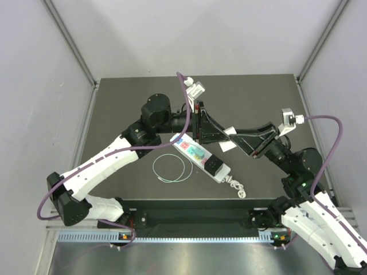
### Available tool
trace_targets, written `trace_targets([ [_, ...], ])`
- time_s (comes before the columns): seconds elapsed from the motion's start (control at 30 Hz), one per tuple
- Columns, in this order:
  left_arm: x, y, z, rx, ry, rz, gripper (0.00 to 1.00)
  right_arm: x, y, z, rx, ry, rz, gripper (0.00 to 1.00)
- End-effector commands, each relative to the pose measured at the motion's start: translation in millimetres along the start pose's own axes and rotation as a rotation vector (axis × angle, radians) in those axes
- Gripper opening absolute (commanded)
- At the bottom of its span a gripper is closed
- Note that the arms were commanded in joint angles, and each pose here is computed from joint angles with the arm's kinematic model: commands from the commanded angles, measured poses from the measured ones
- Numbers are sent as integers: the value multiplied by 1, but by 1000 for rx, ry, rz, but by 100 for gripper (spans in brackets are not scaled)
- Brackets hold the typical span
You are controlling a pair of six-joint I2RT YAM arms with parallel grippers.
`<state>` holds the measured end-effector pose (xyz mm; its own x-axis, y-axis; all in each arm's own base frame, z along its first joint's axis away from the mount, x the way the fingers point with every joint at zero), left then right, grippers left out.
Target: Insert the plug
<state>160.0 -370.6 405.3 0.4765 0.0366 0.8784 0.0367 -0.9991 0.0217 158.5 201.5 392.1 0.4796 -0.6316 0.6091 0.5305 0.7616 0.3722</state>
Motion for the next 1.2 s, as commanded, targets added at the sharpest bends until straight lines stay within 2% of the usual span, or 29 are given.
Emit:
trace_targets([
  [0.0,22,-4,-27,-119,24,-83,57,18,-5,27,129,-12,-107,0],
  [0.27,16,-2,-27,-155,-24,-89,57,31,-14,31,141,-26,-207,0],
  [0.73,9,6,-18,-174,-64,-96,54,29,-8,18,124,-7,-215,0],
  [1.07,4,14,-10,-182,-128,-92,43,29,-10,6,83,0,-246,0],
  [1.1,4,15,-8,-178,-132,-93,35,29,-10,6,83,-1,-246,0],
  [1.17,6,16,-9,-178,-132,-98,27,29,-10,5,80,0,-246,0],
])
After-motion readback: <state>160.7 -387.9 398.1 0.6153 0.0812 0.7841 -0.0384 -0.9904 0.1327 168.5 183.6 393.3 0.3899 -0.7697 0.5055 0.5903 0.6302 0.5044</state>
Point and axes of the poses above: each gripper's point midway between its finger pads, its own y axis out along the fingers, its own z axis along the line the jaws close on, x = y × z, the point moved 1 cm from there along -y, back along the fingers, and after that the axes turned 8 degrees about y, right-handed, at the moved point
